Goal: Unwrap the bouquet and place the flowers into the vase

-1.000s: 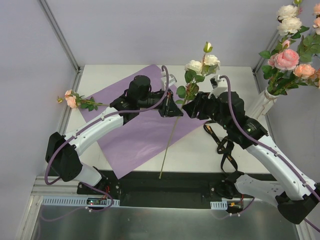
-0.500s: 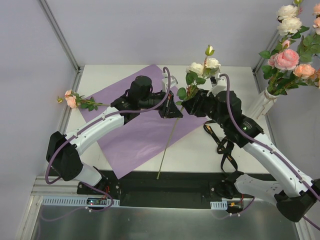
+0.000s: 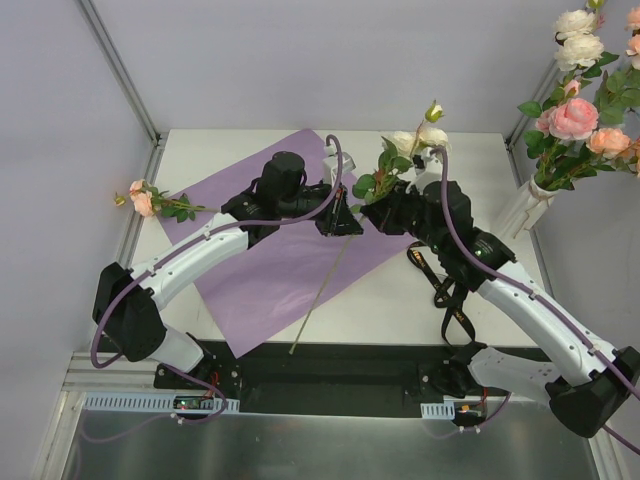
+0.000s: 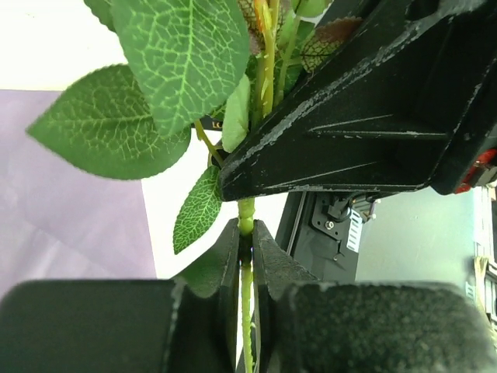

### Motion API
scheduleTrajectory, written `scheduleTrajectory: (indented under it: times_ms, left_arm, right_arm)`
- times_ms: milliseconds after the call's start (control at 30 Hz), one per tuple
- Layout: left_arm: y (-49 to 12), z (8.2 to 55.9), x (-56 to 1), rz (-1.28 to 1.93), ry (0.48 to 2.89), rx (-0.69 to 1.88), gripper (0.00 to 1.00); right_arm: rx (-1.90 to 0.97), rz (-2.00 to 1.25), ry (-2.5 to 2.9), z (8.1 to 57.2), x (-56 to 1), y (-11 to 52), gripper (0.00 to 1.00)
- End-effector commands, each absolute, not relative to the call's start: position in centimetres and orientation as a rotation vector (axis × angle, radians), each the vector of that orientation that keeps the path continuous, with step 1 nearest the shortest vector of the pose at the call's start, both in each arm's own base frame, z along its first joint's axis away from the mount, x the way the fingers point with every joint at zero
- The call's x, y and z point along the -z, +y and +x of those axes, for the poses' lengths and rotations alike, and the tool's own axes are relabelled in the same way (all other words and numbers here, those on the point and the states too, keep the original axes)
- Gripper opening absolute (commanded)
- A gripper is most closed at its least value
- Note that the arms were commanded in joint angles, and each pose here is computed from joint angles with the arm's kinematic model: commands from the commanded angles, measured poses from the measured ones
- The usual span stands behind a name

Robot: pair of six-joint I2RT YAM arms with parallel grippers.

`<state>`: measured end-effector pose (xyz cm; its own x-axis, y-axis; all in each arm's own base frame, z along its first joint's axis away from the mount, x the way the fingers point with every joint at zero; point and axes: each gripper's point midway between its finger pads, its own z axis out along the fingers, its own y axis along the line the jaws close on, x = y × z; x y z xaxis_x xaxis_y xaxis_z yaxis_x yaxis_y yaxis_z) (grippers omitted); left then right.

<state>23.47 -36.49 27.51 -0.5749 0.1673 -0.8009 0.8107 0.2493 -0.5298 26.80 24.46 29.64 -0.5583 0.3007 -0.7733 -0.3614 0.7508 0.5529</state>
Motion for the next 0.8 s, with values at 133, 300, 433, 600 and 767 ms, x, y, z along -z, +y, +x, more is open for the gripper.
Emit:
scheduleTrajectory:
  times_ms: [133, 300, 433, 600, 767]
  left_arm:
    - [-35.9, 24.2, -31.6, 0.821, 1.831, 1.273, 0.5]
    - [-34.9, 24.0, -33.3, 0.793, 1.798, 1.262, 0.53]
    - [-34.5, 24.1, -33.7, 0.789, 1.785, 1.233, 0.54]
    - [-34.4, 24.3, -33.4, 0.789, 1.789, 1.216, 0.52]
    - [-34.4, 24.4, -33.1, 0.791, 1.796, 1.21, 0.54]
  right_arm:
    - [-0.481, 0.01, 1.846, 28.9, -33.3, 17.2, 0.01]
    - [-0.136, 0.131, 1.665, 29.3, -40.0, 7.9, 0.01]
    - [0.169, 0.266, 1.505, 27.9, -46.6, -0.2, 0.01]
    - [0.458, 0.359, 1.338, 24.9, -54.0, -6.2, 0.01]
    - [0.574, 0.408, 1.201, 22.9, -59.4, -8.6, 0.01]
